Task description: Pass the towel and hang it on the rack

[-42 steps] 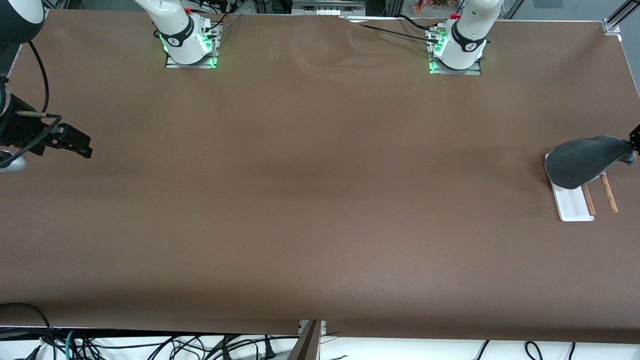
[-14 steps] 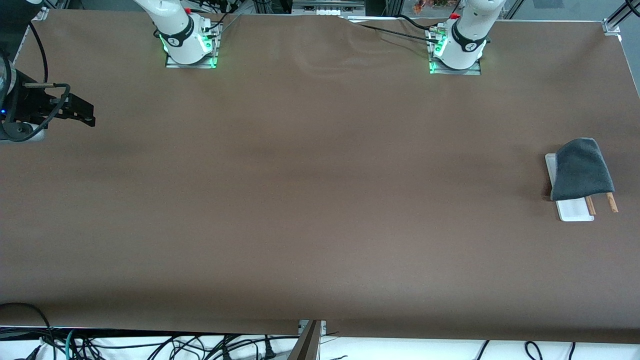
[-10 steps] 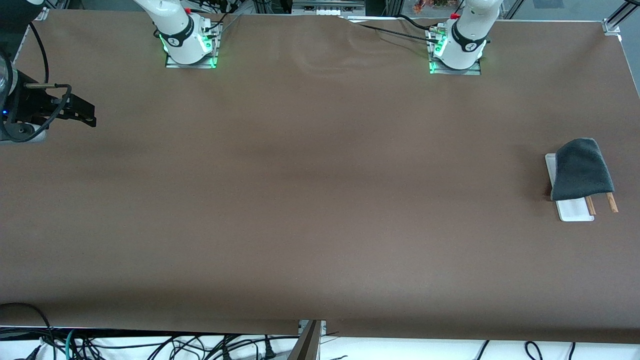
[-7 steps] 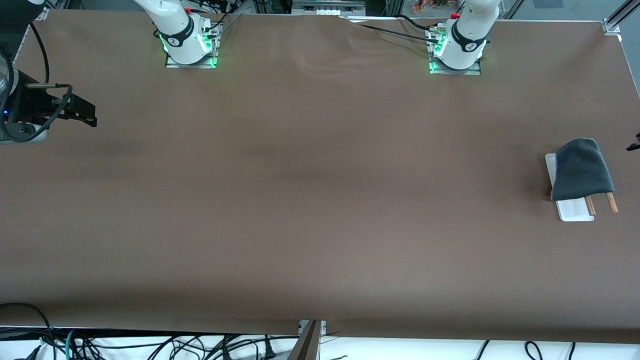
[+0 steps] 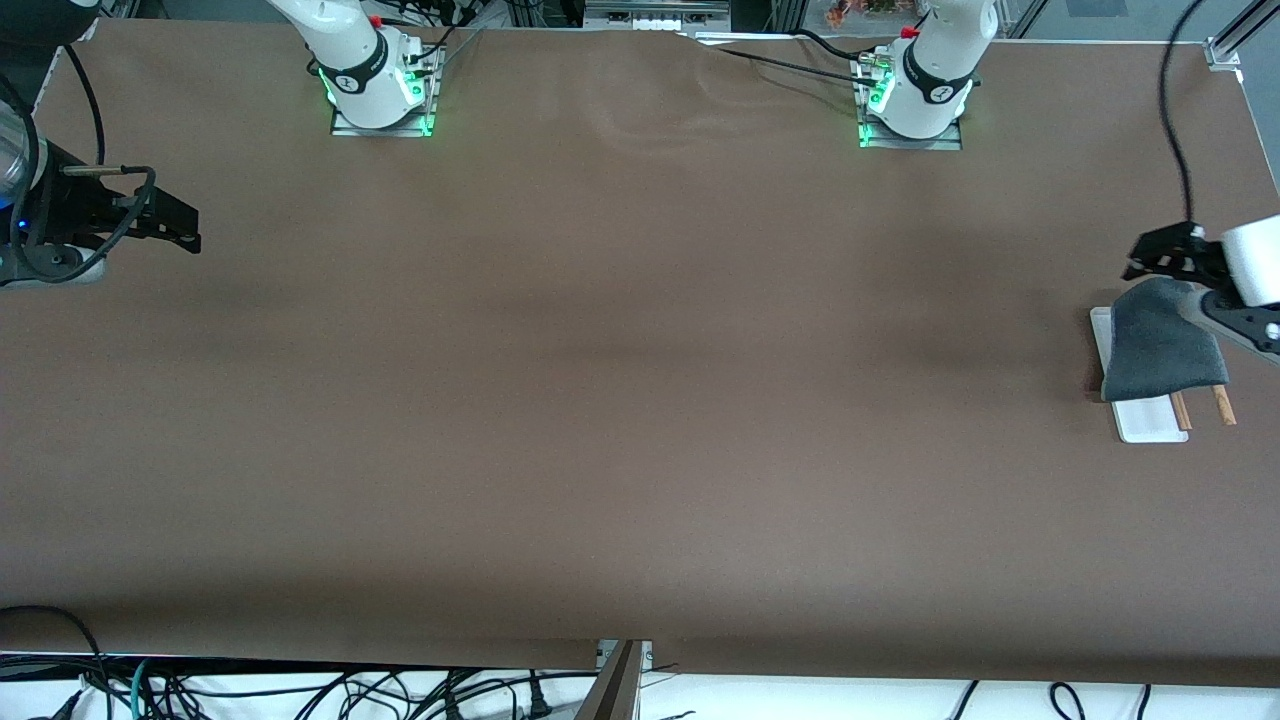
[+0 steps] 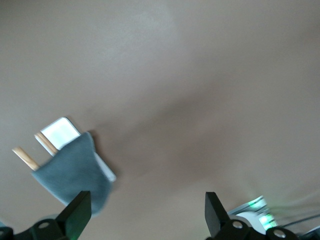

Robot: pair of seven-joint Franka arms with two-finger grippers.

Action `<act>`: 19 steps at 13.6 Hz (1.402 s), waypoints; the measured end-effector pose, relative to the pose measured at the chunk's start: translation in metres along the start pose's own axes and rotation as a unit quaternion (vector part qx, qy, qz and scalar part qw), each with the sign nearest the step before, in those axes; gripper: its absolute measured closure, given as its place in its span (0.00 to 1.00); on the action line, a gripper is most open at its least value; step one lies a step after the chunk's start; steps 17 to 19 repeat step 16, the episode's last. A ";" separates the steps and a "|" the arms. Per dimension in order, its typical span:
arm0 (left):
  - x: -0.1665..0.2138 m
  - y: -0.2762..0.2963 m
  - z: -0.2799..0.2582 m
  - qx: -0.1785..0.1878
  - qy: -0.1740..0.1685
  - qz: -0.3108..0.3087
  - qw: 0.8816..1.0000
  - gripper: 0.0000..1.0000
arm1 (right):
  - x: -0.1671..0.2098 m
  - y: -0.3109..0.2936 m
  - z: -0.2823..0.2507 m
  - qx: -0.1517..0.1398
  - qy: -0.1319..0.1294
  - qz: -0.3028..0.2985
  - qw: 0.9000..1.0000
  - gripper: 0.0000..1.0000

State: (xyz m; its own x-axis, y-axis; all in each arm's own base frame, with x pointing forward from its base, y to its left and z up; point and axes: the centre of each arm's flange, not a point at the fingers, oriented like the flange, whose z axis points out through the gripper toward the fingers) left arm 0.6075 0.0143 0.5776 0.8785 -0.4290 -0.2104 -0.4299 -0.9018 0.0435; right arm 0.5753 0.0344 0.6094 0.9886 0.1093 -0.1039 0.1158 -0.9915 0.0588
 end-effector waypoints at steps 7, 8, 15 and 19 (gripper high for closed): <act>-0.022 0.035 0.002 0.000 0.082 -0.175 0.981 0.00 | 0.000 0.000 0.000 0.000 0.000 0.000 1.000 0.00; -0.031 0.033 0.003 0.001 0.085 -0.181 0.980 0.00 | 0.000 0.000 0.000 0.000 0.000 0.000 1.000 0.00; -0.043 0.051 0.006 0.002 0.086 -0.205 0.975 0.00 | 0.000 0.000 0.000 0.000 0.000 0.000 1.000 0.00; -0.042 0.051 0.006 0.002 0.086 -0.204 0.975 0.00 | 0.000 0.000 0.000 0.000 0.000 0.000 1.000 0.00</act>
